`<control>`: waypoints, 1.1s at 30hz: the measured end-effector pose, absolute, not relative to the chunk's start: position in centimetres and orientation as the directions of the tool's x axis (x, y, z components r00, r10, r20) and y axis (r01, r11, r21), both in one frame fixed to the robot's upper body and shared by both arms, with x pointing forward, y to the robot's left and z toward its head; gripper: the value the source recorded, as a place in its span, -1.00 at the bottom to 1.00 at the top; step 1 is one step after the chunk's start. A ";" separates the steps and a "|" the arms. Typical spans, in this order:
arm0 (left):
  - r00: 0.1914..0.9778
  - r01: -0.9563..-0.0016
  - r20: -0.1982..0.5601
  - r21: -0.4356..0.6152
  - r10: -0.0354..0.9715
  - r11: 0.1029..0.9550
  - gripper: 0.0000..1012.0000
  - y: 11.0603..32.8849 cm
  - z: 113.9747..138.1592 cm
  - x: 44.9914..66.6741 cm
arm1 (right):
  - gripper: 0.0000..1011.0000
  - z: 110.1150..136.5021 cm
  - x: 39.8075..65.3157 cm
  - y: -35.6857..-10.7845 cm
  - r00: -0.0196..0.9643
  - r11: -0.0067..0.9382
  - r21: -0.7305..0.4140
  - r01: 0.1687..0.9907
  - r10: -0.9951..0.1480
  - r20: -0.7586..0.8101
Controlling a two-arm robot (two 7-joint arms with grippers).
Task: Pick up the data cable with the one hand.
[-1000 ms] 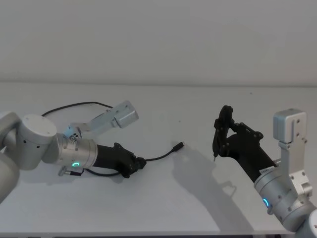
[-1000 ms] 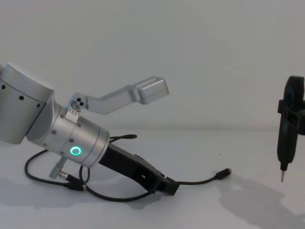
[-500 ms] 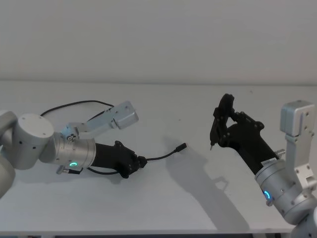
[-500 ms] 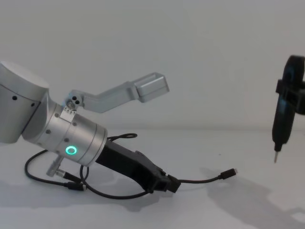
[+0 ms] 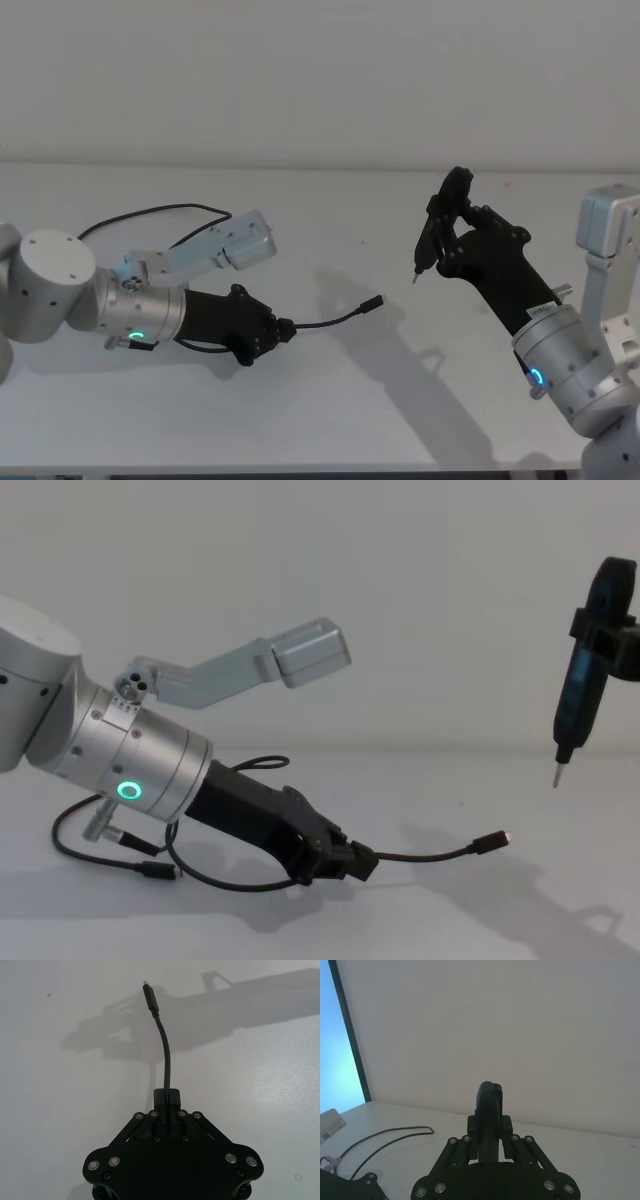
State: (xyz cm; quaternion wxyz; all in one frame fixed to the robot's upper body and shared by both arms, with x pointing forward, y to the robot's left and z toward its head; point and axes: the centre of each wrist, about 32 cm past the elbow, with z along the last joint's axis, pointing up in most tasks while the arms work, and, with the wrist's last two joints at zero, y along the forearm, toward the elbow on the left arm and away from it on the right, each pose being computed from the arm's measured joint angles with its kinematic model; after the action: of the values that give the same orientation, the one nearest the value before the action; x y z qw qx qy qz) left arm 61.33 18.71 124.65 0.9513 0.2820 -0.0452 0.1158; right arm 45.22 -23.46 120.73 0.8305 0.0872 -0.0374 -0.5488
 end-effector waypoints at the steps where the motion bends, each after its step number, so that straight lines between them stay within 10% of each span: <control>1: 0.969 -0.245 0.153 0.526 0.193 0.815 -0.92 18.7 124.7 61.3 | -0.46 120.7 45.3 -23.5 0.396 0.383 0.185 0.905 -0.918 -0.036; 33: 0.971 -0.231 0.180 0.522 0.159 0.821 -0.92 19.0 124.9 60.9 | -0.46 118.7 47.7 -23.2 0.420 0.405 0.128 0.905 -0.899 -0.122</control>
State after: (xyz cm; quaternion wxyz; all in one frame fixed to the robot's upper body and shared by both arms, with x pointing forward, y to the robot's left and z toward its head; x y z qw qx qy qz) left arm 60.94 18.98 124.93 0.9521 0.2809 -0.0641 0.1026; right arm 47.71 -23.23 118.70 0.8380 0.0874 0.0169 -0.5384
